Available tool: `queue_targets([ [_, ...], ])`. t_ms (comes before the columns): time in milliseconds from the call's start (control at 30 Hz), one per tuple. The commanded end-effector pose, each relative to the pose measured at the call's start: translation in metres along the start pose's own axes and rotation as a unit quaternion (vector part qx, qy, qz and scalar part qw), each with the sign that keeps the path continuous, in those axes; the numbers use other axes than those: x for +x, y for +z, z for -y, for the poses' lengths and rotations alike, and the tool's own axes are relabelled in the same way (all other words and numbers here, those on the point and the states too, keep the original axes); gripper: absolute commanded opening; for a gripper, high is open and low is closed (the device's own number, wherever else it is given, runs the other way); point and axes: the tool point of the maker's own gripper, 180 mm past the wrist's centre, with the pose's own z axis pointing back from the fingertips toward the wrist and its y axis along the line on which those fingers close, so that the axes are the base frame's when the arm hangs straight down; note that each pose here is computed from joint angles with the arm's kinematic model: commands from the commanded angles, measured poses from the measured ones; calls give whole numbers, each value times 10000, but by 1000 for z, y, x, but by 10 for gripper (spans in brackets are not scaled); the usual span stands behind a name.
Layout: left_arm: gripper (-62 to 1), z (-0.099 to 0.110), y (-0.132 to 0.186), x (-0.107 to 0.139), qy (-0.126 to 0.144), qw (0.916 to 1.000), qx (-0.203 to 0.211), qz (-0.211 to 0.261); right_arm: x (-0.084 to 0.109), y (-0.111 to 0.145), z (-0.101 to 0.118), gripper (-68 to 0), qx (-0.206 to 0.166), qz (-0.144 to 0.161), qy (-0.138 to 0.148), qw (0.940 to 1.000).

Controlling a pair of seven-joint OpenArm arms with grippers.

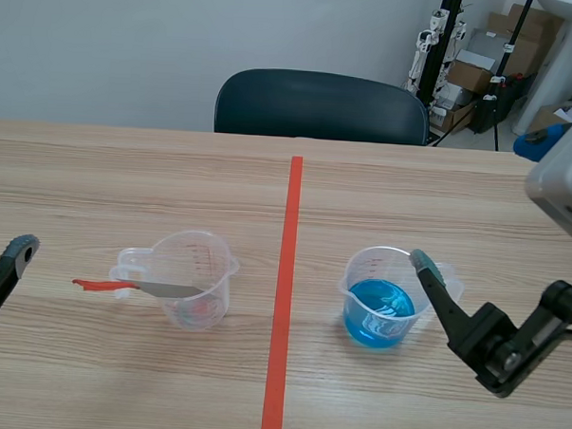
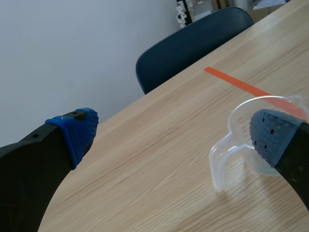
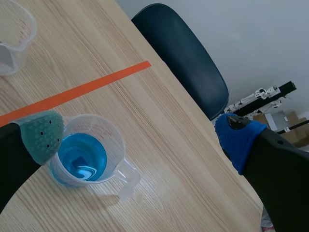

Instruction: Do the redox reaction experiment. lift the metal plate out of the left beaker

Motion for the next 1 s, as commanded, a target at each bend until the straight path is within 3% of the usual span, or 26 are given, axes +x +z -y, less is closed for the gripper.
queue_targets([
  [0, 14, -8, 1, 4, -31, 9993, 376, 87, 8, -1, 10, 4, -138, 141, 96, 9998],
  [200, 14, -24, 15, -8, -137, 9882, 1509, -218, 7, -1, 10, 4, -140, 137, 96, 9998],
  [333, 14, -40, 31, -22, -242, 9691, 2359, -676, 7, -1, 10, 4, -140, 138, 94, 9998],
  [567, 14, -63, 69, -36, -210, 9306, 3501, -1050, 11, -1, 10, 4, -144, 236, 97, 9996],
  [833, 14, -66, 118, -62, -136, 8877, 4290, -1665, 12, -1, 11, 4, -164, 268, 101, 9995],
  [900, 14, -66, 129, -69, -150, 8800, 4390, -1809, 13, -1, 11, 4, -165, 277, 102, 9994],
  [967, 14, -65, 137, -76, -116, 8773, 4399, -1918, 13, -1, 11, 4, -172, 296, 108, 9994],
])
